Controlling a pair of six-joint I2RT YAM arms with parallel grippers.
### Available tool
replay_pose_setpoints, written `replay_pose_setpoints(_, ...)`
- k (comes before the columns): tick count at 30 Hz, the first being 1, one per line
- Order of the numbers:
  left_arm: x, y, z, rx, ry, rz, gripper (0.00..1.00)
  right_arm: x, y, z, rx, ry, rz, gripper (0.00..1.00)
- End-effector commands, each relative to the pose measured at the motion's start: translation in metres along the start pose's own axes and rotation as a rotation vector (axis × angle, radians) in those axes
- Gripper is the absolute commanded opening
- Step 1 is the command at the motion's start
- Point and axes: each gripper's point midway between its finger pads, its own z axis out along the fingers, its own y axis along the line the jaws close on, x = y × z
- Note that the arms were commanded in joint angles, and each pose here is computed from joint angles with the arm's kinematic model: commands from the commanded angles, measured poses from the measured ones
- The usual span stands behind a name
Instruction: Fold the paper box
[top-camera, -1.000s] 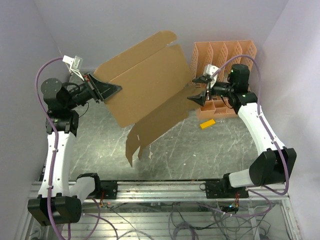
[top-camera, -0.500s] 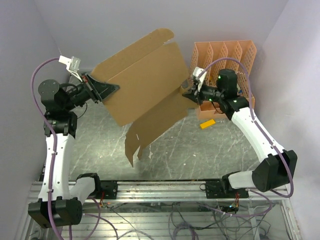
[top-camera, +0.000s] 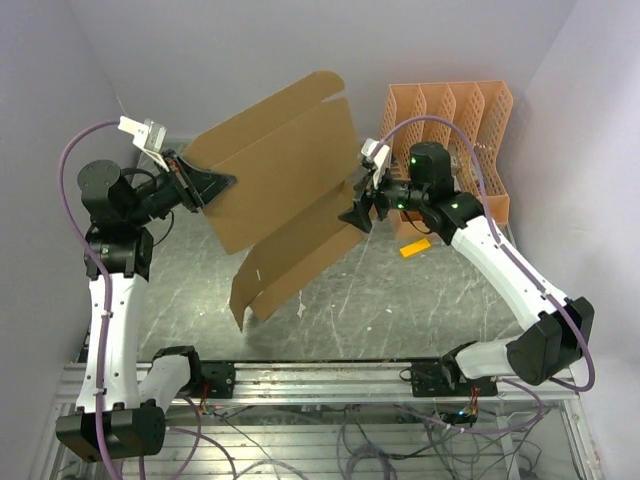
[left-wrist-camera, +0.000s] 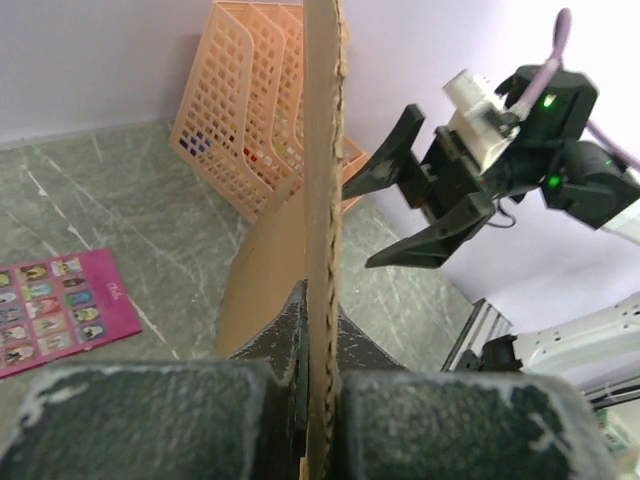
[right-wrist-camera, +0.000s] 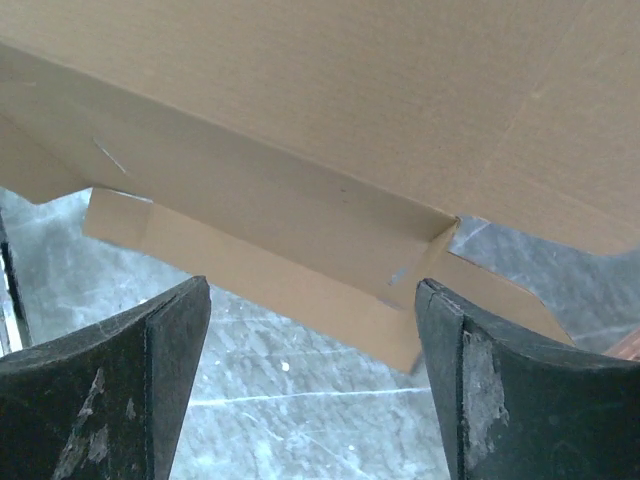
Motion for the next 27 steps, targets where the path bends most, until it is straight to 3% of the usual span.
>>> replay_pose_setpoints(1, -0.004, -0.009, -0.003, 0.018, 0.021, 0.086, 0.07, -0.029, 0.014, -0.029, -0.143, -0.082, -0.127, 0.85)
replay_pose_setpoints(5, -0.005, -0.010, -0.002, 0.034, 0.026, 0.097, 0.07, -0.044, -0.006, -0.075, -0.194, -0.182, -0.165, 0.87)
replay_pose_setpoints(10, -0.012, -0.017, 0.000, 0.071, 0.017, 0.089, 0.07, -0.043, -0.064, -0.114, -0.035, -0.198, -0.270, 0.84)
replay_pose_setpoints(13, -0.014, -0.021, -0.001, 0.083, 0.019, 0.094, 0.07, -0.030, -0.087, -0.108, 0.021, -0.179, -0.333, 0.66)
replay_pose_setpoints(15, -0.014, -0.023, -0.001, 0.091, 0.023, 0.100, 0.07, -0.022, -0.097, -0.099, 0.030, -0.190, -0.338, 0.33)
replay_pose_setpoints(16, -0.013, -0.022, -0.001, 0.092, 0.027, 0.100, 0.07, -0.021, -0.103, -0.094, 0.039, -0.209, -0.345, 0.22)
replay_pose_setpoints(17, -0.012, -0.023, -0.001, 0.096, 0.030, 0.104, 0.07, -0.020, -0.107, -0.091, 0.041, -0.224, -0.361, 0.17)
replay_pose_setpoints(23, -0.009, -0.026, -0.002, 0.125, 0.039, 0.108, 0.07, -0.007, -0.128, -0.058, -0.030, -0.256, -0.283, 0.12)
replay_pose_setpoints(27, -0.009, -0.026, -0.001, 0.141, 0.032, 0.105, 0.07, -0.003, -0.115, -0.032, -0.109, -0.240, -0.261, 0.12)
